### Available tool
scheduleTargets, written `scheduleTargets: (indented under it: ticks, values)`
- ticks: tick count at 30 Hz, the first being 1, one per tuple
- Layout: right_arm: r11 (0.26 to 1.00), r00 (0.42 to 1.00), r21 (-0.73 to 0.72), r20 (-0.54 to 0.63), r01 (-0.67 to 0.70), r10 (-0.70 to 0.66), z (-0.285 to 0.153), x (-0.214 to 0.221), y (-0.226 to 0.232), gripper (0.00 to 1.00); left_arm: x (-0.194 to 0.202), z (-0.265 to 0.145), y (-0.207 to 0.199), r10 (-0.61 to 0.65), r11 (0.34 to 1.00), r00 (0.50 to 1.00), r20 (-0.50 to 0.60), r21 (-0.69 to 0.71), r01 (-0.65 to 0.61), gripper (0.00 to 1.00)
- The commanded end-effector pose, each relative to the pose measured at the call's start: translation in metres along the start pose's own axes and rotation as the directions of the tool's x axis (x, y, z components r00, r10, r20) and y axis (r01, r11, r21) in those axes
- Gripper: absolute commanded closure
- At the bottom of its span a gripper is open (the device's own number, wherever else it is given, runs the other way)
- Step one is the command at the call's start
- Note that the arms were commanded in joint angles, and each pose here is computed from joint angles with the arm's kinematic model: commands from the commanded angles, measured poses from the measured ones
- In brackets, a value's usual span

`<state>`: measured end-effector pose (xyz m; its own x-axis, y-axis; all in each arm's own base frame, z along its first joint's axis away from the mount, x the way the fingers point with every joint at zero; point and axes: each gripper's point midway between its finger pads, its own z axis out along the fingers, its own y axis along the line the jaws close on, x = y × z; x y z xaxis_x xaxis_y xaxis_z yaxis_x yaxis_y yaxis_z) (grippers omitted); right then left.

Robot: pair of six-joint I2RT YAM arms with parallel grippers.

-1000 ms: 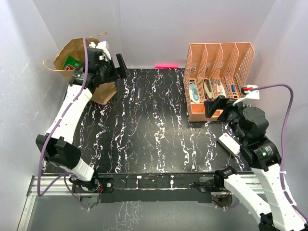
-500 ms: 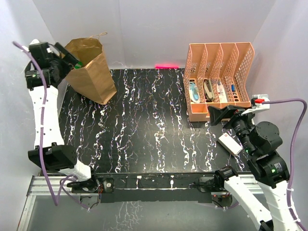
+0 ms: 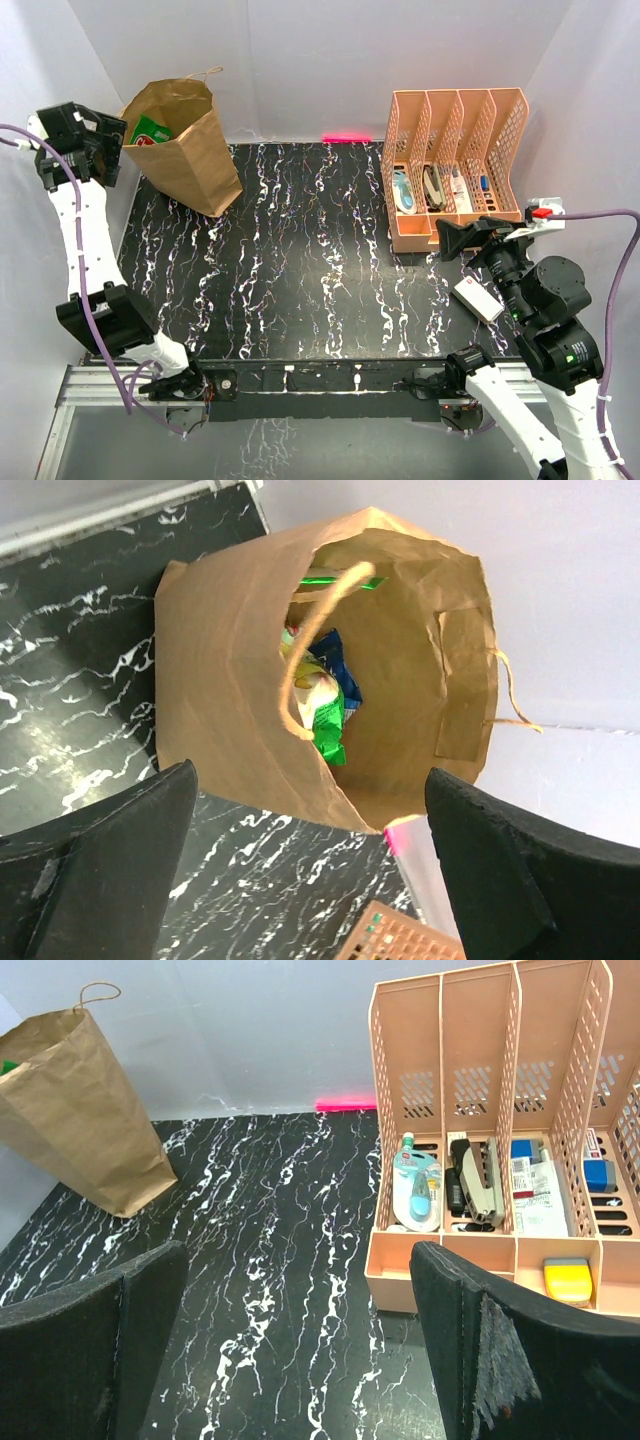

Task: Take the snacks out of the paper bag
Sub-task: Move the paper bag to the center of the board.

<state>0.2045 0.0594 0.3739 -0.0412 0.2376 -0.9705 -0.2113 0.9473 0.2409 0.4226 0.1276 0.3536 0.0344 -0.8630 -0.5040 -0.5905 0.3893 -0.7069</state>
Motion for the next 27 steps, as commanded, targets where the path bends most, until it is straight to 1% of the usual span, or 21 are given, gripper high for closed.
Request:
scheduleTargets:
  ticks: [1,4,7,8,10,12,13,16,19,22,27]
  values:
    - [1.0,0.997,-0.002,0.074,-0.001,0.001,0.001,-0.016,0.001,0.02,-0.001,0.016,-0.007,-0.144,0.989,0.99,0.004,0.035,0.143,0.08]
    - [1.0,0.997,0.005,0.081,0.003,-0.003,0.001,-0.019,0.0,0.02,0.004,0.032,-0.011,-0.146,0.989,0.988,-0.043,0.032,0.147,0.15]
    - [1.0,0.996,0.008,0.087,0.0,-0.001,-0.001,-0.022,0.0,0.02,0.007,0.039,-0.013,-0.15,0.988,0.986,-0.066,0.028,0.153,0.27]
    - [1.0,0.996,0.009,0.087,-0.001,0.001,-0.001,-0.021,-0.001,0.02,0.007,0.041,-0.011,-0.151,0.988,0.987,-0.061,0.031,0.153,0.3]
    - [1.0,0.996,0.012,0.086,-0.006,0.005,-0.001,-0.02,-0.001,0.01,0.006,0.039,-0.012,-0.15,0.987,0.988,-0.043,0.057,0.152,0.36]
    - [1.0,0.996,0.012,0.085,-0.01,0.009,-0.001,-0.019,-0.001,0.02,-0.001,0.031,-0.014,-0.139,0.987,0.99,-0.006,0.086,0.139,0.4]
    - [1.0,0.997,0.014,0.083,-0.01,0.008,-0.001,-0.018,-0.002,0.02,-0.003,0.03,-0.011,-0.138,0.988,0.99,0.014,0.078,0.137,0.4]
    - [1.0,0.996,0.019,0.09,-0.011,0.009,-0.003,-0.02,-0.003,0.02,-0.014,0.019,-0.009,-0.14,0.987,0.987,0.083,0.091,0.133,0.47]
    - [1.0,0.995,0.021,0.095,-0.009,0.007,-0.003,-0.022,-0.003,0.02,-0.022,0.015,-0.008,-0.142,0.987,0.983,0.118,0.097,0.131,0.54]
    - [1.0,0.994,0.026,0.106,-0.01,0.007,-0.005,-0.027,-0.003,0.02,-0.025,0.015,-0.013,-0.154,0.983,0.98,0.125,0.124,0.139,0.55]
    - [0.999,0.991,0.03,0.133,-0.022,0.018,-0.009,-0.035,-0.004,0.02,-0.016,0.027,-0.012,-0.186,0.977,0.98,0.071,0.116,0.177,0.53]
